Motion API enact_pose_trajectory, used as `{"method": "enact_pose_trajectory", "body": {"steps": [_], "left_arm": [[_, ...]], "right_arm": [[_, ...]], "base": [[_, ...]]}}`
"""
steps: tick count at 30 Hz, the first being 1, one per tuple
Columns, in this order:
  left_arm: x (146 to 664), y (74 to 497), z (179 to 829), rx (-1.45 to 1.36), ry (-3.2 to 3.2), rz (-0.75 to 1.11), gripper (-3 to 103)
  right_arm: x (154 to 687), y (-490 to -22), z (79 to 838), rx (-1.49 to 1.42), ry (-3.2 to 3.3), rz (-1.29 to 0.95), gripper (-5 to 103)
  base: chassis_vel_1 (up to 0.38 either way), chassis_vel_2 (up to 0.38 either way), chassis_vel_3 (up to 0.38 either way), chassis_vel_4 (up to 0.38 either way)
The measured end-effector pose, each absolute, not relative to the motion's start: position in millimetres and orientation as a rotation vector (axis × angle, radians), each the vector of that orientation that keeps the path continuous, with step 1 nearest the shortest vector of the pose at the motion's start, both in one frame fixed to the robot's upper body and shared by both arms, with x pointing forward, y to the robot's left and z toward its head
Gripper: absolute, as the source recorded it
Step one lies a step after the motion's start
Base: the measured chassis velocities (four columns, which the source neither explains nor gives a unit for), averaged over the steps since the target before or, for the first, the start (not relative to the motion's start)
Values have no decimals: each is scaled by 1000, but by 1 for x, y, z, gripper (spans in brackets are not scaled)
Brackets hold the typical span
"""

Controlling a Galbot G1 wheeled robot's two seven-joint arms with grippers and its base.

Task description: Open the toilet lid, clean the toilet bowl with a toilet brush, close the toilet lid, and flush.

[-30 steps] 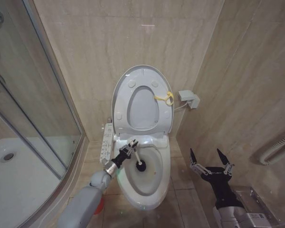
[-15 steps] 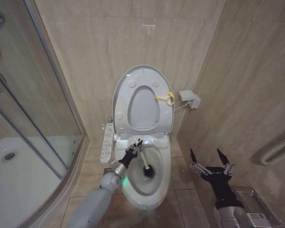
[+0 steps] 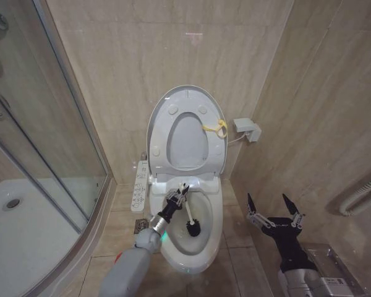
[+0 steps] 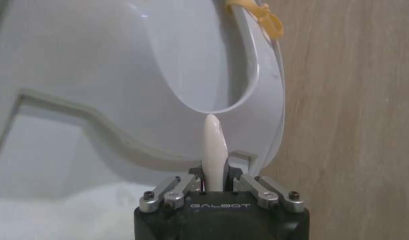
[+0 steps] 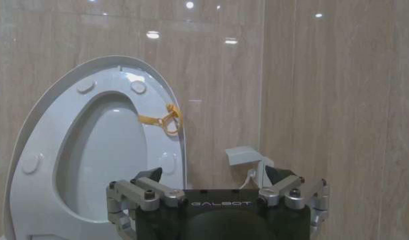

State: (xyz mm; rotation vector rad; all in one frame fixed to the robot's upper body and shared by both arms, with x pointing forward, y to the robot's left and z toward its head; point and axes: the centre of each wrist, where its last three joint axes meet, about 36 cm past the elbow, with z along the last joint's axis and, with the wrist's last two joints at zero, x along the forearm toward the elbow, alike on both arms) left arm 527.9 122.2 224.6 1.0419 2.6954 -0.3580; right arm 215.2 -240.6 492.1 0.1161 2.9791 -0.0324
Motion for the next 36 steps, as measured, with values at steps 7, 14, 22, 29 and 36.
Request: {"method": "enact_pose_trajectory", "body": {"steps": [7, 14, 22, 29, 36], "left_arm": [[536, 72, 231, 925, 2621, -344, 21], [512, 80, 228, 879, 2691, -531, 21], [454, 120, 222, 892, 2739, -616, 21], [409, 132, 223, 849, 2781, -694, 21], [364, 137, 219, 700, 2831, -854, 21]], "right_arm": [[215, -241, 492, 116, 2979, -33, 100], [215, -241, 492, 116, 2979, -33, 100], [215, -241, 492, 116, 2979, -32, 100], [215, -241, 492, 116, 2979, -32, 100], [215, -241, 492, 116, 2979, -32, 100]], "base": [[0, 0, 0, 0], [0, 0, 0, 0], [0, 0, 0, 0], [0, 0, 0, 0], [0, 0, 0, 0]]}}
